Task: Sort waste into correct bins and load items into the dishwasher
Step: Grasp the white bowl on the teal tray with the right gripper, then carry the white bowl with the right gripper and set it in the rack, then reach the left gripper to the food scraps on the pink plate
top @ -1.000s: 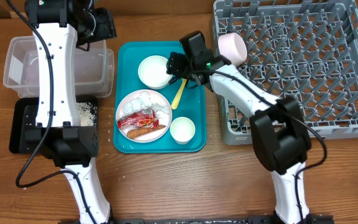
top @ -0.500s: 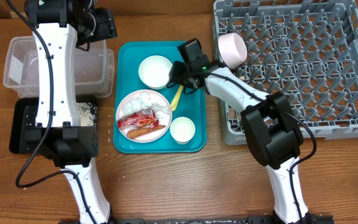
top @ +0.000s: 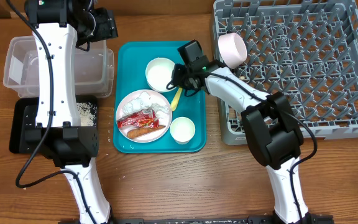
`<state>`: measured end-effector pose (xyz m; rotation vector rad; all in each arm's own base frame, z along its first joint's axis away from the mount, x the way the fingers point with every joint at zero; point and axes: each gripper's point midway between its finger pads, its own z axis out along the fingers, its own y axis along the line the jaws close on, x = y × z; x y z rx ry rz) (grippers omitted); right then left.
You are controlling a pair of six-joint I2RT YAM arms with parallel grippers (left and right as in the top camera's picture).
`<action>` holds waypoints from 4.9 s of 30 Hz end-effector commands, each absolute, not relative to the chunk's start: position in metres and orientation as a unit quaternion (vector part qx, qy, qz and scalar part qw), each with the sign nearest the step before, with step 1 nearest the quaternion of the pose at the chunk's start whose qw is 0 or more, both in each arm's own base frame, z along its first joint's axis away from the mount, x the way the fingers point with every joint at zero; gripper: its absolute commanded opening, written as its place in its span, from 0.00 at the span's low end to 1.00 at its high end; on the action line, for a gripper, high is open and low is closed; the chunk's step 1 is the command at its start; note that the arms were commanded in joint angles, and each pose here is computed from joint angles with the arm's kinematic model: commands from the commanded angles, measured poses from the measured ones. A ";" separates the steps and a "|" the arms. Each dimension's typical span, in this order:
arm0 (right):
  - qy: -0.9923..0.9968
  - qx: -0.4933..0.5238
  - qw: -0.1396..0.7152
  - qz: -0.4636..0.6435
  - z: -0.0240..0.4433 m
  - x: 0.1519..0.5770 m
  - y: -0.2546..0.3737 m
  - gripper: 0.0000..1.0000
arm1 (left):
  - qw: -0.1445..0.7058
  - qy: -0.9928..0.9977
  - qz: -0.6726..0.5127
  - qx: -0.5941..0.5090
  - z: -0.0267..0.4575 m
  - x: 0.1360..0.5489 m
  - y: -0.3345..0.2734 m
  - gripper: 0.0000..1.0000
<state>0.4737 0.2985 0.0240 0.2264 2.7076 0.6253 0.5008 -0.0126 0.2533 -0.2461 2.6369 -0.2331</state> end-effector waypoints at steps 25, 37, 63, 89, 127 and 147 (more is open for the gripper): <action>0.826 0.276 0.420 -0.254 0.316 0.378 -0.016 0.04 | 0.254 0.961 -0.081 -0.077 0.262 0.503 -0.015 0.76; 0.854 0.117 0.306 -0.404 0.229 0.411 0.011 0.04 | 0.266 0.958 -0.082 -0.076 0.265 0.508 -0.015 0.69; 0.795 0.022 0.310 -0.521 0.228 0.416 0.036 0.04 | 0.270 0.956 -0.082 -0.075 0.266 0.510 -0.015 0.66; 0.826 -0.041 0.221 -0.517 0.170 0.412 0.044 0.04 | 0.271 0.956 -0.082 -0.075 0.266 0.510 -0.015 0.67; 0.809 -0.178 0.245 -0.504 0.172 0.376 0.139 0.89 | 0.276 0.955 -0.083 -0.075 0.267 0.513 -0.015 0.71; 0.956 -0.121 0.256 -0.073 0.241 0.375 0.258 1.00 | 0.288 0.953 -0.087 -0.045 0.318 0.462 -0.019 0.68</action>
